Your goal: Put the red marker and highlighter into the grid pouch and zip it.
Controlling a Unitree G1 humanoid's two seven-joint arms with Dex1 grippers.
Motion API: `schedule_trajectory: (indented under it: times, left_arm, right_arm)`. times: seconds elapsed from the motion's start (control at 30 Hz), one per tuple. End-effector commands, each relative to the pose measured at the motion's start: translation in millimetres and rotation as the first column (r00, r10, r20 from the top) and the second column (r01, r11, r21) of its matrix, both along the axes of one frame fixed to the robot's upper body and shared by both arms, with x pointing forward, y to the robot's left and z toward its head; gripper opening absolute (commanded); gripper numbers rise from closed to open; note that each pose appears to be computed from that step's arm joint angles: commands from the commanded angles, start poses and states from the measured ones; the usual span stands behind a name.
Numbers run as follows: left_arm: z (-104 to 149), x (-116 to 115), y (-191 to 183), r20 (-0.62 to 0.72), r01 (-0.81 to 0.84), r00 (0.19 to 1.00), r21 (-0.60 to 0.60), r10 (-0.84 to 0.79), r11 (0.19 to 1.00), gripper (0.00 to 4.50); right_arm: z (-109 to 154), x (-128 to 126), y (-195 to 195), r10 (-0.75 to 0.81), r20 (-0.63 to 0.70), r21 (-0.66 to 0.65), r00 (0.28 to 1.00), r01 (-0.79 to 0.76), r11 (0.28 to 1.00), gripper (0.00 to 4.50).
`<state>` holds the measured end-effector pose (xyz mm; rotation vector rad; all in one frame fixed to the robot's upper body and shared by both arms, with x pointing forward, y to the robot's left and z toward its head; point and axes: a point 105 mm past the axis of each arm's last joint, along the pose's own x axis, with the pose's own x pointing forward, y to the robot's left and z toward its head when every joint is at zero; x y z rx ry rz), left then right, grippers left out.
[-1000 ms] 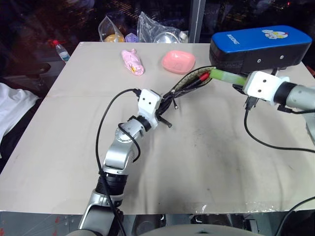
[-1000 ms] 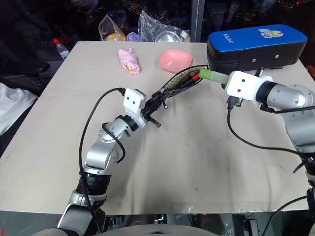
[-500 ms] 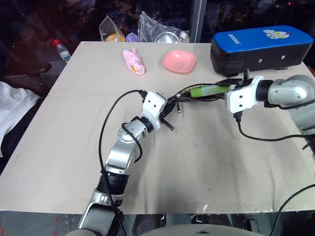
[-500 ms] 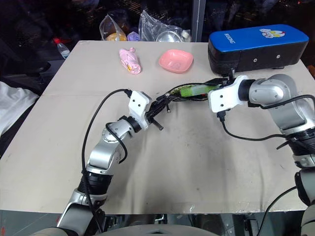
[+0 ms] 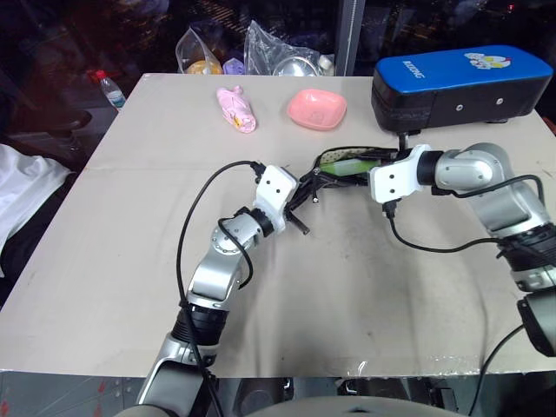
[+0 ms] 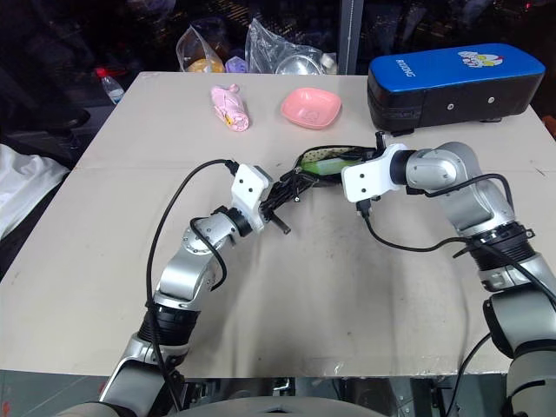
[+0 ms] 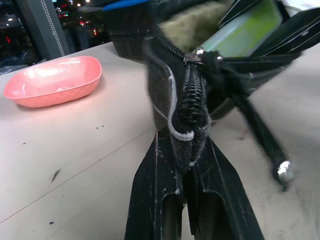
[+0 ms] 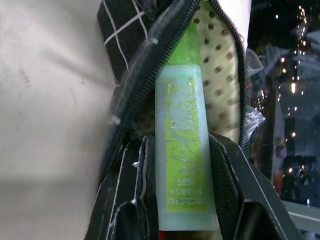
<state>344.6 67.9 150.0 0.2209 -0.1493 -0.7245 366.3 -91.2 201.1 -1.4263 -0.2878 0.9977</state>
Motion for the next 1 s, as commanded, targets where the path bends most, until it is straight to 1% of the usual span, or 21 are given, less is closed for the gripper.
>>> schedule_trajectory:
  times: [0.03, 0.13, 0.17, 0.2, 0.37, 0.4, 0.6, 0.67, 0.73, 0.77, 0.8, 0.87, 0.9, 0.97, 1.0]
  left_arm:
    - [15, -7, -10, 0.054, 0.055, 0.997, -0.028, -0.054, 0.998, 0.00]
    - [14, -7, -10, 0.050, 0.055, 0.997, -0.033, -0.054, 0.998, 0.00]
    - [14, -7, -10, 0.050, 0.054, 0.997, -0.033, -0.053, 0.998, 0.00]
    - [14, -7, -10, 0.050, 0.052, 0.997, -0.031, -0.051, 0.998, 0.00]
    - [12, -6, -7, 0.044, 0.046, 0.998, -0.030, -0.045, 0.998, 0.00]
    - [11, -6, -7, 0.042, 0.046, 0.998, -0.029, -0.044, 0.999, 0.00]
    - [10, -5, -4, 0.031, 0.037, 0.999, -0.032, -0.036, 0.999, 0.00]
    - [9, -5, -3, 0.021, 0.035, 0.999, -0.043, -0.034, 0.998, 0.00]
    - [7, -5, -3, 0.013, 0.036, 0.999, -0.048, -0.035, 0.998, 0.00]
    - [6, -5, -4, 0.009, 0.037, 0.999, -0.051, -0.037, 0.998, 0.00]
    - [6, -5, -4, 0.006, 0.038, 0.999, -0.052, -0.038, 0.998, 0.00]
    - [5, -5, -4, 0.001, 0.039, 0.999, -0.057, -0.039, 0.998, 0.00]
    - [5, -6, -4, 0.000, 0.039, 0.999, -0.059, -0.039, 0.997, 0.00]
    - [5, -6, -4, -0.004, 0.039, 0.999, -0.069, -0.040, 0.997, 0.00]
    - [4, -6, -5, -0.008, 0.042, 0.999, -0.072, -0.042, 0.997, 0.00]
  right_arm:
    - [9, -6, 19, 0.073, 0.027, 0.024, 0.997, -0.074, 0.997, 0.79]
    - [5, -7, 22, 0.092, 0.021, 0.008, 0.996, -0.092, 0.996, 0.79]
    - [6, -5, 21, 0.090, 0.036, 0.001, 0.995, -0.091, 0.996, 1.81]
    - [7, -4, 19, 0.091, 0.048, -0.012, 0.995, -0.091, 0.996, 2.09]
    - [13, -1, 9, 0.084, 0.064, -0.023, 0.994, -0.083, 0.996, 4.34]
    - [16, 0, 7, 0.080, 0.068, -0.014, 0.994, -0.080, 0.997, 4.43]
    - [48, -6, -15, 0.021, 0.044, 0.114, 0.999, -0.026, 0.993, 4.43]
    - [57, -11, -22, -0.003, -0.014, 0.196, 1.000, 0.006, 0.981, 4.43]
    - [63, -17, -28, -0.027, -0.125, 0.316, 0.992, 0.066, 0.946, 4.43]
    - [64, -22, -31, -0.036, -0.230, 0.406, 0.973, 0.130, 0.905, 4.43]
    - [60, -28, -32, -0.028, -0.332, 0.461, 0.943, 0.188, 0.867, 4.43]
    - [48, -43, -29, 0.019, -0.502, 0.508, 0.865, 0.277, 0.816, 4.43]
    - [45, -49, -26, 0.034, -0.544, 0.512, 0.839, 0.299, 0.805, 4.43]
    - [35, -63, -21, 0.076, -0.662, 0.520, 0.746, 0.383, 0.763, 4.43]
    - [22, -74, -13, 0.144, -0.757, 0.520, 0.638, 0.454, 0.724, 4.43]
